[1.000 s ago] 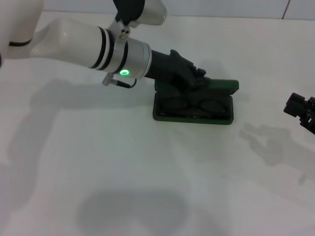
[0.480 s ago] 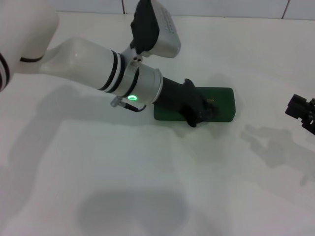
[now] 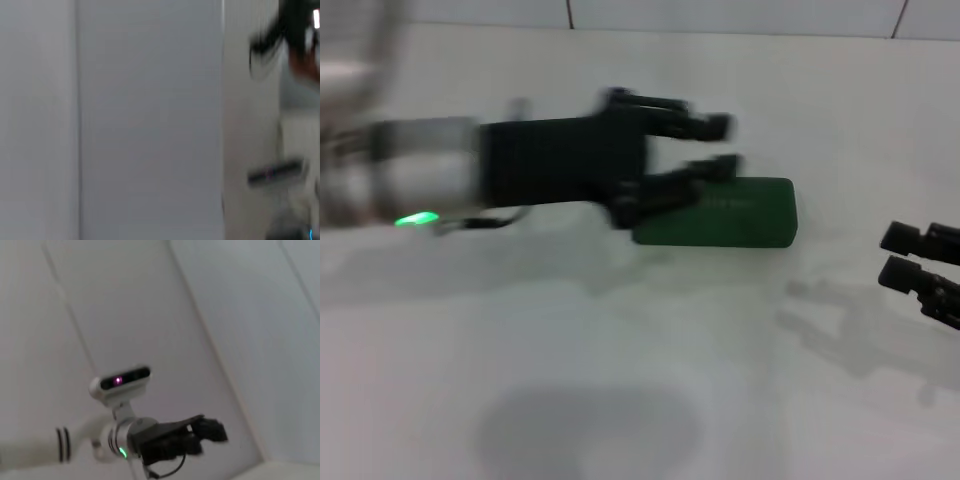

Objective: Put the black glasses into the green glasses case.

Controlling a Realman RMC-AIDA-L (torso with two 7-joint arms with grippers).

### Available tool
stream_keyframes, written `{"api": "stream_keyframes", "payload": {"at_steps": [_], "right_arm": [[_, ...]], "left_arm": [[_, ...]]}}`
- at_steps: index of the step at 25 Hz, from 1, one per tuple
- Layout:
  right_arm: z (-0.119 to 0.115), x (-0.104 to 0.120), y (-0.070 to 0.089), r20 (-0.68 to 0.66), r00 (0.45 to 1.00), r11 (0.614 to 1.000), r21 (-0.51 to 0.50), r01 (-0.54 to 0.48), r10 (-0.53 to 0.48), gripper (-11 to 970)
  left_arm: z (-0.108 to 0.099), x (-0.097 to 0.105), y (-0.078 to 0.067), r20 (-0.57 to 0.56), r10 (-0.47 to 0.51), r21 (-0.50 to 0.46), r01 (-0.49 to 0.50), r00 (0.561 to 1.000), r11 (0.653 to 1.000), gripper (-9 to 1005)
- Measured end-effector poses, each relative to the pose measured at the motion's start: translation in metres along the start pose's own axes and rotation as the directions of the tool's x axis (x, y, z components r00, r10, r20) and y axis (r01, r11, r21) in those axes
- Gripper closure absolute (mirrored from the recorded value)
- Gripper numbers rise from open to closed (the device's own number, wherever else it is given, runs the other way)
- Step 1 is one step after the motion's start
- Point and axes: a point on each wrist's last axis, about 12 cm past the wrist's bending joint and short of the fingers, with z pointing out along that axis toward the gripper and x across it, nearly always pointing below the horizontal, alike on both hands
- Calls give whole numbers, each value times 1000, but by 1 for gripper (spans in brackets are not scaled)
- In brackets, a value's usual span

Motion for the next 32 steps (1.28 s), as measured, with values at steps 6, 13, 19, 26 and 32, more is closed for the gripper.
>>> {"api": "stream_keyframes", "payload": {"at_steps": [6, 13, 19, 26, 32], "right_arm": [[30, -17, -1, 55, 998, 986, -164, 33, -24, 495], [74, -39, -14, -5, 998, 950, -305, 64, -69, 269], [111, -45, -18, -98, 991, 920, -388, 47, -91, 182], [119, -46, -17, -83, 992, 920, -388, 54, -93, 182], [118, -44, -17, -81, 993, 922, -383, 48, -85, 182]], "left_arm": [[-74, 12, -26, 154, -55, -11, 57, 987, 998, 572], [-86, 27, -42, 54, -98, 52, 95, 994, 994, 420], [-87, 34, -48, 14, -120, 67, 119, 993, 991, 420], [-91, 35, -49, 9, -124, 59, 123, 992, 991, 420], [-89, 33, -47, 9, -117, 66, 116, 993, 991, 420]]}}
